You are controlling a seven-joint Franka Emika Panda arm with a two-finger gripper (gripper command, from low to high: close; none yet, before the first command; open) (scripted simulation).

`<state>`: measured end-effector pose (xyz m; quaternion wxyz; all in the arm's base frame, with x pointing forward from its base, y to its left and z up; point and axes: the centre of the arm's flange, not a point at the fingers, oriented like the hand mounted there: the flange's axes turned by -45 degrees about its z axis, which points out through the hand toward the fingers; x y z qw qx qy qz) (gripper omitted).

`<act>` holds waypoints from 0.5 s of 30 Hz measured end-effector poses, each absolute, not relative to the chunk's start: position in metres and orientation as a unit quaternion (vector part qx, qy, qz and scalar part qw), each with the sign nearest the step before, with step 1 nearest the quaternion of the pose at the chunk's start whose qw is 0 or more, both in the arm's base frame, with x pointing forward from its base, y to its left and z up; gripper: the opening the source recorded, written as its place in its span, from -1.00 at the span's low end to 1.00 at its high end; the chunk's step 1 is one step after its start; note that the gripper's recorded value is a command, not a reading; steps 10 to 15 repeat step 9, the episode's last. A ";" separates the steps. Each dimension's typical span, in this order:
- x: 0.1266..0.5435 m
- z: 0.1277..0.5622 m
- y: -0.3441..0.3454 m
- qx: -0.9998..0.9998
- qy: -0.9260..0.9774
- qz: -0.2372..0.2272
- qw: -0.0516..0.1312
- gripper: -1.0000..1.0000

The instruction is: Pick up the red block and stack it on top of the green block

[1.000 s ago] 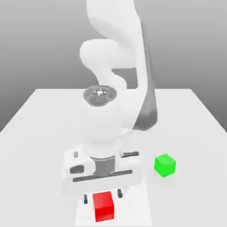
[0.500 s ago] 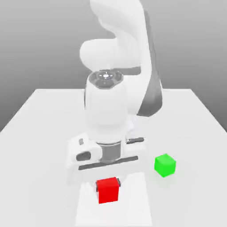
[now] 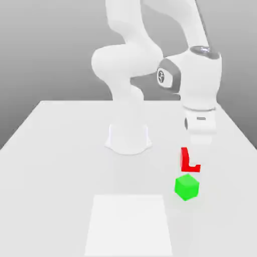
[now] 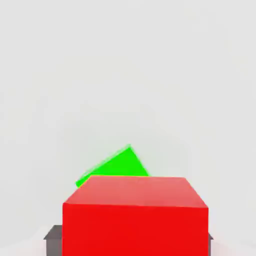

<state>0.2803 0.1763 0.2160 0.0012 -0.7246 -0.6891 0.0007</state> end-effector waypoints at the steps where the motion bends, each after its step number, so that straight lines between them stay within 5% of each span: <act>1: 0.280 0.208 0.176 -0.724 -0.690 0.001 0.001 -1.00; 3: 0.279 0.191 0.175 -0.724 -0.690 0.001 0.001 -1.00; 4: 0.279 0.184 0.175 -0.724 -0.690 0.001 0.000 1.00; 15: 0.280 0.184 0.173 -0.726 -0.687 0.001 0.000 1.00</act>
